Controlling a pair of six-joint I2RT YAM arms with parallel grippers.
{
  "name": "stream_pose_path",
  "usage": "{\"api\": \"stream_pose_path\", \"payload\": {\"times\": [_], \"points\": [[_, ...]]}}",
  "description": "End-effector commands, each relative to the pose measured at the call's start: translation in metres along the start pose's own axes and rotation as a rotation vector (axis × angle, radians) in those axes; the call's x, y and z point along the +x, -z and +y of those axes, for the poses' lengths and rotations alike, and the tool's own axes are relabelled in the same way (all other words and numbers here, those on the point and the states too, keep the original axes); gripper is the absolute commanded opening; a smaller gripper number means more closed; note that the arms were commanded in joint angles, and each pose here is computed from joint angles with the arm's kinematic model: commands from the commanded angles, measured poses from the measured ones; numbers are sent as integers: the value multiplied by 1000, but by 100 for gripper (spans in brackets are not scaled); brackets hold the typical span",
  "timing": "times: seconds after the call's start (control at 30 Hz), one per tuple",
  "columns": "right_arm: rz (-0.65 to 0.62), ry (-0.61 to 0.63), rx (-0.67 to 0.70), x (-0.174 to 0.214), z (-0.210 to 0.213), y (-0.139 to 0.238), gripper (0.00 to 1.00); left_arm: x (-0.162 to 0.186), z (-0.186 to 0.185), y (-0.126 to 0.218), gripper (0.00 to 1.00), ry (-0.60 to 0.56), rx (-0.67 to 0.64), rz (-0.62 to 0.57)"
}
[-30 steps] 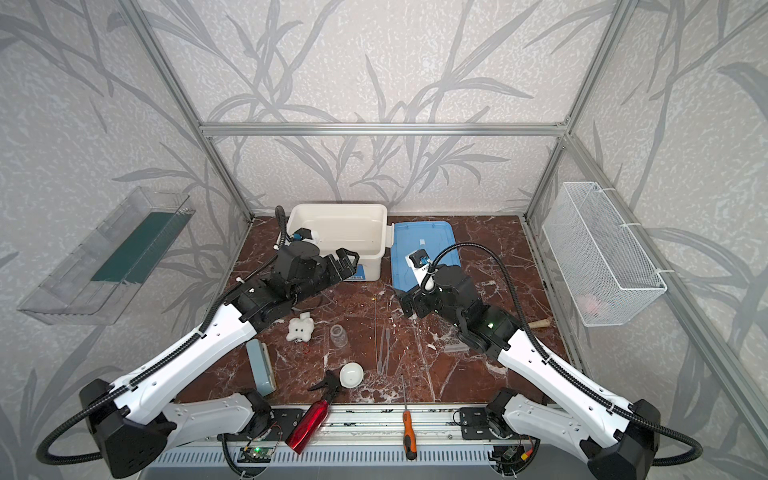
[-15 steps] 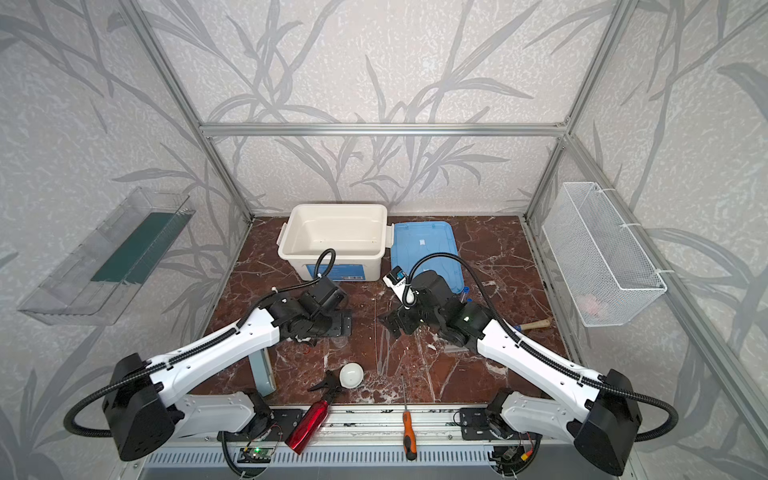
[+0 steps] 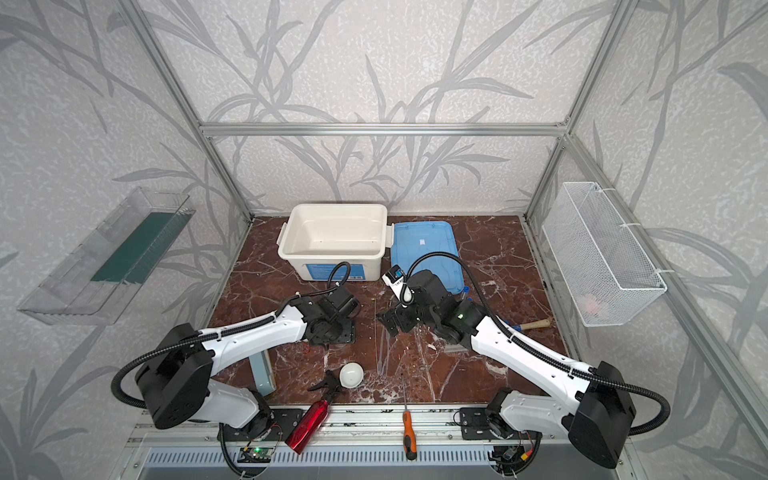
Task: Organize the chemistry lab equipment
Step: 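Lower the left gripper onto the small clear glass beaker and close, then lift the glass beaker into the white bin with the left gripper and release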
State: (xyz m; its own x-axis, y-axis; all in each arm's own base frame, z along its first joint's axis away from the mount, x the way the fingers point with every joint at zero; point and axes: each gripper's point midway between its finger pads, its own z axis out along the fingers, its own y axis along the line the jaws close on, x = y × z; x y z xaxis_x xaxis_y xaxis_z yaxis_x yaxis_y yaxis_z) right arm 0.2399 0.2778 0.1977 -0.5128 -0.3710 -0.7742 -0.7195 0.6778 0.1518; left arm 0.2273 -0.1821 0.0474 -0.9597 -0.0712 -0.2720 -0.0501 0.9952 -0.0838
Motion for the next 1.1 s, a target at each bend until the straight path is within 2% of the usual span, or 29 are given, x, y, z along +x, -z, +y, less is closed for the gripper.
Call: {"api": "stream_pose_path", "payload": {"times": [0.0, 0.37, 0.57, 0.7, 0.77, 0.9, 1.07], "points": [[-33, -2, 3, -6, 1, 4, 99, 3, 1, -8, 68, 9, -7, -3], [-30, -18, -9, -7, 3, -1, 100, 0, 5, -4, 41, 6, -30, -12], [-84, -41, -73, -24, 15, 5, 99, -18, 3, 32, 36, 3, -3, -90], [-135, -23, -222, -42, 42, 11, 99, -44, 3, 76, 36, -12, -3, -192], [-159, -22, -249, -53, 47, 13, 99, -60, 2, 98, 35, -24, 10, -242], [-214, -11, -224, -76, 45, 18, 99, -97, 8, 137, 31, -28, 9, -335], [-240, -30, -126, -104, 28, 13, 99, -150, 23, 166, 31, 25, 24, -390]]}}
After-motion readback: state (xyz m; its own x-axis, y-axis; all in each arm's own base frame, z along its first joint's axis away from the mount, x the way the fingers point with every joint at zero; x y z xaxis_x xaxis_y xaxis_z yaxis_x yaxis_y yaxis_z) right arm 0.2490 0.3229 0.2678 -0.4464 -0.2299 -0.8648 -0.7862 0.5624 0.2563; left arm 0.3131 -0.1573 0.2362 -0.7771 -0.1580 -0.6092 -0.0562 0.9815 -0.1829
